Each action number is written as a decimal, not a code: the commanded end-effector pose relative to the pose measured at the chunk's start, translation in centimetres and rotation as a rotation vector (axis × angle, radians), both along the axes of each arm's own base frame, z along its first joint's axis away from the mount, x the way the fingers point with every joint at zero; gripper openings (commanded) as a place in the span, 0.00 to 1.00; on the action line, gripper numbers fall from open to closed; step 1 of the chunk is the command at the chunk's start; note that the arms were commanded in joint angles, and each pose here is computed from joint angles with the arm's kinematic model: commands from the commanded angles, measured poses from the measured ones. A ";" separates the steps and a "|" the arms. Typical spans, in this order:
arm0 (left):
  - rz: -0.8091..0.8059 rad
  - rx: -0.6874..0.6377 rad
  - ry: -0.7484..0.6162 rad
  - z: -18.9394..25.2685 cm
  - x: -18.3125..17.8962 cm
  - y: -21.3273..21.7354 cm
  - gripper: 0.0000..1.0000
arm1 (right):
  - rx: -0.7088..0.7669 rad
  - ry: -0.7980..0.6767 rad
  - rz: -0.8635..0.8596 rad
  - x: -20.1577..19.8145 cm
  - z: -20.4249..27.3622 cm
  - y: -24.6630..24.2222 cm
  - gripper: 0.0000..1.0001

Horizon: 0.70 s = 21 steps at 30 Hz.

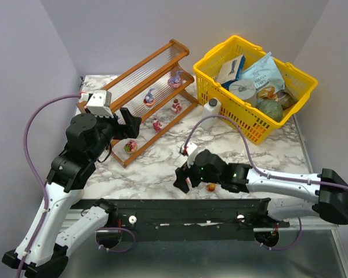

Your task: Place and organize the plastic toys onto the shelf

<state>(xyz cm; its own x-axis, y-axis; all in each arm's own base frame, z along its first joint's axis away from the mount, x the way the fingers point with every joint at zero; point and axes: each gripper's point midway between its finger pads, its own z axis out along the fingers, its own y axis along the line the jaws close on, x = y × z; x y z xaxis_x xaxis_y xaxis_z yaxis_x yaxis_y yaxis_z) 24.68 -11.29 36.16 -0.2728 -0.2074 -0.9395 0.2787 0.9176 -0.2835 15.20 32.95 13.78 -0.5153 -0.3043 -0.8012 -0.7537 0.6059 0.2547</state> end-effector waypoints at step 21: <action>0.033 -0.129 0.124 0.6 -2.2 0.2 0.99 | -0.203 -0.097 0.295 -2.7 -8.9 -1.7 0.76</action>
<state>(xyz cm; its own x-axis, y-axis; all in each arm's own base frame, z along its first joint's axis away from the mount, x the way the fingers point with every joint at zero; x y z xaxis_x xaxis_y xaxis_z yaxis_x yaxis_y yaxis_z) 23.09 -11.93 34.92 -0.4123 -0.3177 -0.8539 0.2138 0.8773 -0.4297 11.93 31.36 5.75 -0.3397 -0.5699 -0.7482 -0.9060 0.4120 0.0975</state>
